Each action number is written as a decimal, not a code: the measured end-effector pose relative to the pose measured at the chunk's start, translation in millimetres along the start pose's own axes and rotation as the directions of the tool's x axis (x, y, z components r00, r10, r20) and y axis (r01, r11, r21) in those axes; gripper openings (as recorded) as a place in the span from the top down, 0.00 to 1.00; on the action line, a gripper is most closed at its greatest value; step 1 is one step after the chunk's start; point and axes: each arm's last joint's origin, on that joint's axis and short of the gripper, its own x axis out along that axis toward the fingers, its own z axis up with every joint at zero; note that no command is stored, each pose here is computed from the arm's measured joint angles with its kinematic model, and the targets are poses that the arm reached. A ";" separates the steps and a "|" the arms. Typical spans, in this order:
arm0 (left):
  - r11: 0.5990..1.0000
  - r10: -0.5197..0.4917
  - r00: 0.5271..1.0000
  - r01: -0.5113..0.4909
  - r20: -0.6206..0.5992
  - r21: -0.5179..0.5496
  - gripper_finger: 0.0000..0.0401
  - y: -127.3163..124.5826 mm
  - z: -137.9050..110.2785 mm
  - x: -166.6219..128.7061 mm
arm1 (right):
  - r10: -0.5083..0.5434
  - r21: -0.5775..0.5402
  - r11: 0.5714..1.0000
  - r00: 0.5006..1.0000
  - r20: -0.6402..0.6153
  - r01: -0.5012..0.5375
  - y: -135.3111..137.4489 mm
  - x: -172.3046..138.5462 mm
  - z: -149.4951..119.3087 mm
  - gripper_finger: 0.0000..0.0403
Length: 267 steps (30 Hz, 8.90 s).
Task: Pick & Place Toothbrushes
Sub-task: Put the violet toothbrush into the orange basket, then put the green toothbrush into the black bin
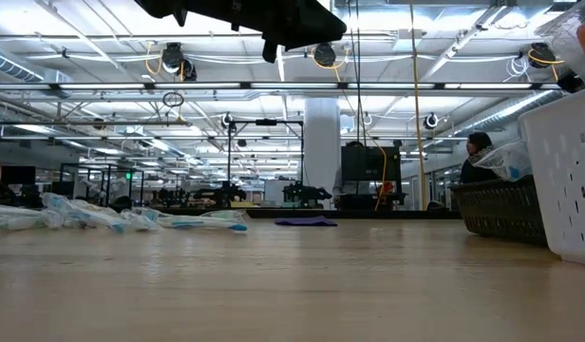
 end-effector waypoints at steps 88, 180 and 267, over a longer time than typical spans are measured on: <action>0.994 0.106 0.964 -0.113 -0.242 -0.015 0.80 22.3 -10.8 -13.0 | 0.132 -0.220 0.975 0.901 0.414 -0.041 26.9 47.2 49.7 0.86; 0.991 0.087 0.068 0.100 -0.994 0.093 0.97 72.5 -145.1 -48.0 | -0.101 -0.136 0.971 0.856 0.507 0.195 -43.4 111.5 109.0 0.85; 0.998 -0.054 0.998 0.055 -0.026 0.027 0.97 -30.4 -66.0 40.0 | -0.164 -0.091 0.903 0.532 0.831 0.420 -60.5 99.5 148.6 0.97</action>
